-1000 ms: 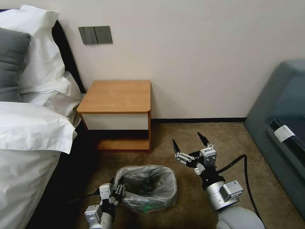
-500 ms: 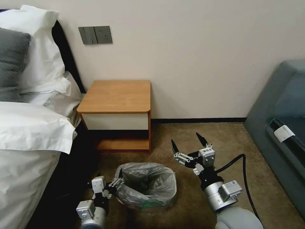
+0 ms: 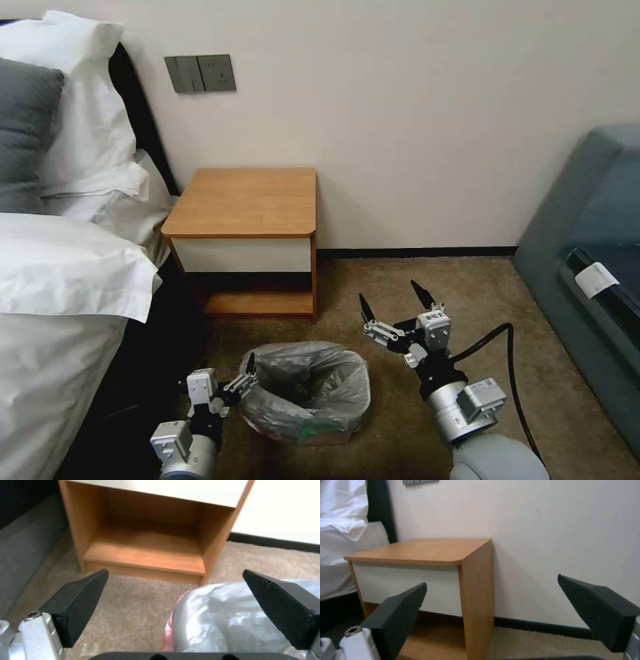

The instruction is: Pick up the garbage bag from the table and place it over the trash can.

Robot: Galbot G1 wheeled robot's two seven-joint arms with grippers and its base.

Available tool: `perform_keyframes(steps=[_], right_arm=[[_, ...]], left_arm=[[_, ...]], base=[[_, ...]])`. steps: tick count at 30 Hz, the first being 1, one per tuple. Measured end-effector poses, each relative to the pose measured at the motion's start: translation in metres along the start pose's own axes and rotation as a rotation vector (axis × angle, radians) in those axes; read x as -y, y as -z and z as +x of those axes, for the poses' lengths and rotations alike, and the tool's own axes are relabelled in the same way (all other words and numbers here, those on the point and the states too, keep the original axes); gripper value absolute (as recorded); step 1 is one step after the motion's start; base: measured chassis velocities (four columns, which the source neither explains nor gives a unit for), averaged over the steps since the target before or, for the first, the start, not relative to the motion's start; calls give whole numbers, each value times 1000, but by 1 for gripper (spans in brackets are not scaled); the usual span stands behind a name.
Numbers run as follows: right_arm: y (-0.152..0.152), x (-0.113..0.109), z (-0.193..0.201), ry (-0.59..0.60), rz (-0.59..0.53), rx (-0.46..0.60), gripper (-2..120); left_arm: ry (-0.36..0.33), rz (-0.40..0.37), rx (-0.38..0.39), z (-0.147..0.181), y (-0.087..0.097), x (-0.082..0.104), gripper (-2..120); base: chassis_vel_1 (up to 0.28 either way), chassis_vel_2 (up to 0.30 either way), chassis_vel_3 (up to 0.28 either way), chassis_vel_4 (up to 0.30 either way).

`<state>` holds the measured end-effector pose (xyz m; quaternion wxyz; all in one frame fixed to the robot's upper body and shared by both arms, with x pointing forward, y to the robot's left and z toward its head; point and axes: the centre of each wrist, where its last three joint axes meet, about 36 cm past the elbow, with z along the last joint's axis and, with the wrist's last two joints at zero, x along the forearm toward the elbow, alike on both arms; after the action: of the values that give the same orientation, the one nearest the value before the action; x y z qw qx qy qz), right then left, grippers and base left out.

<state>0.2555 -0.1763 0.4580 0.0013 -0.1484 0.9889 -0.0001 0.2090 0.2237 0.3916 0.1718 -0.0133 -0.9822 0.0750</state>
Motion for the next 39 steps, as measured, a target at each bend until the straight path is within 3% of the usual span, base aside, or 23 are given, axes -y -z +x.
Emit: perform_keyframes(steps=[7,10,11,12,13,16,30,39], right_arm=[[-1,0,1,-3,-5,-4,100],[-6,1,6,-12,-8,-9,100],[-6,1,6,-12,-8,-9,100],[-12,3,11,-15,0,-4,100],[-28,8,21,-29,24,17,100],[-39,10,30,-48,33,29,100],[-47,6,64,-137,-2,58,100],[-55,3,73,-161,16,55,100]], left_arm=[[-10,-32,82,5,7,2,100],[14,-86,207,6,18,-4,100],[14,-86,207,6,18,-4,100],[28,-115,262,7,23,-11,100],[62,-181,372,13,33,-25,100],[65,-189,412,22,35,-26,100],[85,-150,365,93,14,-18,100],[116,-135,385,92,21,-13,100]], base=[[0,0,0,0],[0,0,0,0],[0,0,0,0],[0,0,0,0],[0,0,0,0],[0,0,0,0],[0,0,0,0],[0,0,0,0]])
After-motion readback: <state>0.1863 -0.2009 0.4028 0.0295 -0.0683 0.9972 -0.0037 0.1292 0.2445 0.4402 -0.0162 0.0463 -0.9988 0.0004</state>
